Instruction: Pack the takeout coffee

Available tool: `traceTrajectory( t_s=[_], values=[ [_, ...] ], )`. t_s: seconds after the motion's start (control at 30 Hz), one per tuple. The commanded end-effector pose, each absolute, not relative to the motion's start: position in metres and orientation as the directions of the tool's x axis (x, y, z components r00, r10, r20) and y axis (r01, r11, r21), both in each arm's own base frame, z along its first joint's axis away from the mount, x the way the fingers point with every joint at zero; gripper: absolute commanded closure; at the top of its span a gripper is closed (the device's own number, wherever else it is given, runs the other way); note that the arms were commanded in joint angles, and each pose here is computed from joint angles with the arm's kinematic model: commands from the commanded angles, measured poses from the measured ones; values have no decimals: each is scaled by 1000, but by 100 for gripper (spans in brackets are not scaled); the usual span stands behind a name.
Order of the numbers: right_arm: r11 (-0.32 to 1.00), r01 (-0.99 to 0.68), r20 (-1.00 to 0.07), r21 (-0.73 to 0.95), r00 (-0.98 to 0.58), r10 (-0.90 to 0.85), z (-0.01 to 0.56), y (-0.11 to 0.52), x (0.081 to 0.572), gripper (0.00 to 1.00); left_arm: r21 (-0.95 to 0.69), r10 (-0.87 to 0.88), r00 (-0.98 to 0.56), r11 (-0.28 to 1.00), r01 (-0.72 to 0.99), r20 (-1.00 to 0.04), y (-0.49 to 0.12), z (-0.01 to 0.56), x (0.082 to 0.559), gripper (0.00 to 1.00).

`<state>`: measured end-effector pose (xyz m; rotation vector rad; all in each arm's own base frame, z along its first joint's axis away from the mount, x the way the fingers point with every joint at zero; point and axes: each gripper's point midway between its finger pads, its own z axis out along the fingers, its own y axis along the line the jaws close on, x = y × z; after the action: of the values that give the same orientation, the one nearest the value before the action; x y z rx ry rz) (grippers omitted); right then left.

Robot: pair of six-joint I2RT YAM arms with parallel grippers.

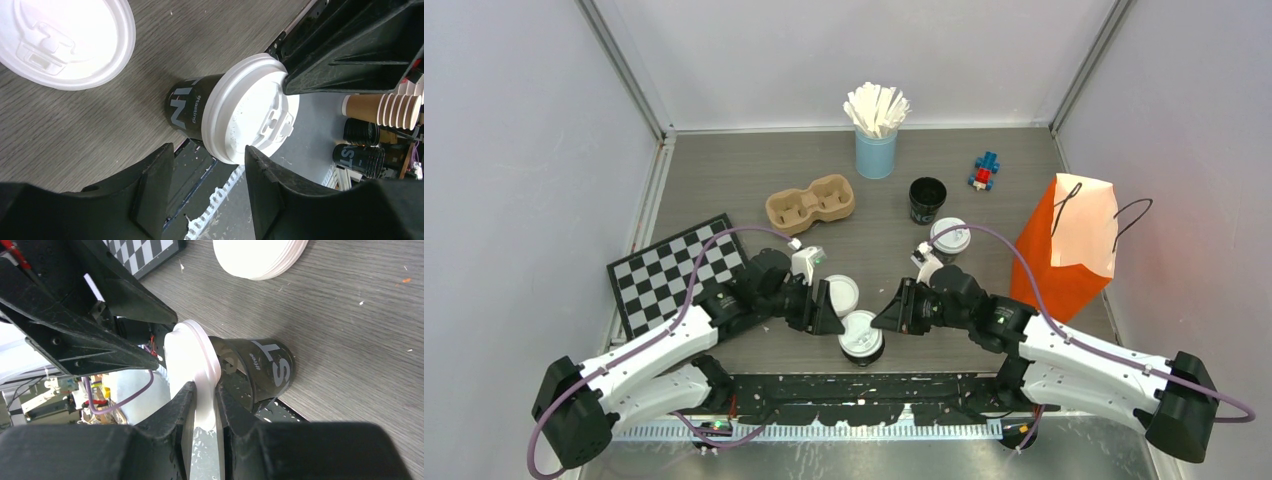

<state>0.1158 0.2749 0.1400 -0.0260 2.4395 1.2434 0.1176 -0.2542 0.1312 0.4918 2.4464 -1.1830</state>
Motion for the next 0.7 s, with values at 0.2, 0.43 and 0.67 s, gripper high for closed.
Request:
traceTrajectory(
  t_s=[0.2, 0.43, 0.67],
  values=[
    [560, -202, -355, 804, -917, 179, 150, 278, 111, 75, -679, 131, -854, 551, 485, -504, -258, 140, 119, 40],
    [577, -191, -352, 794, -919, 180, 143, 275, 111, 75, -682, 128, -857, 553, 479, -499, -258, 138, 118, 45],
    [584, -189, -350, 790, -920, 177, 140, 276, 111, 75, -682, 137, -863, 558, 473, -487, -258, 132, 117, 49]
  ],
)
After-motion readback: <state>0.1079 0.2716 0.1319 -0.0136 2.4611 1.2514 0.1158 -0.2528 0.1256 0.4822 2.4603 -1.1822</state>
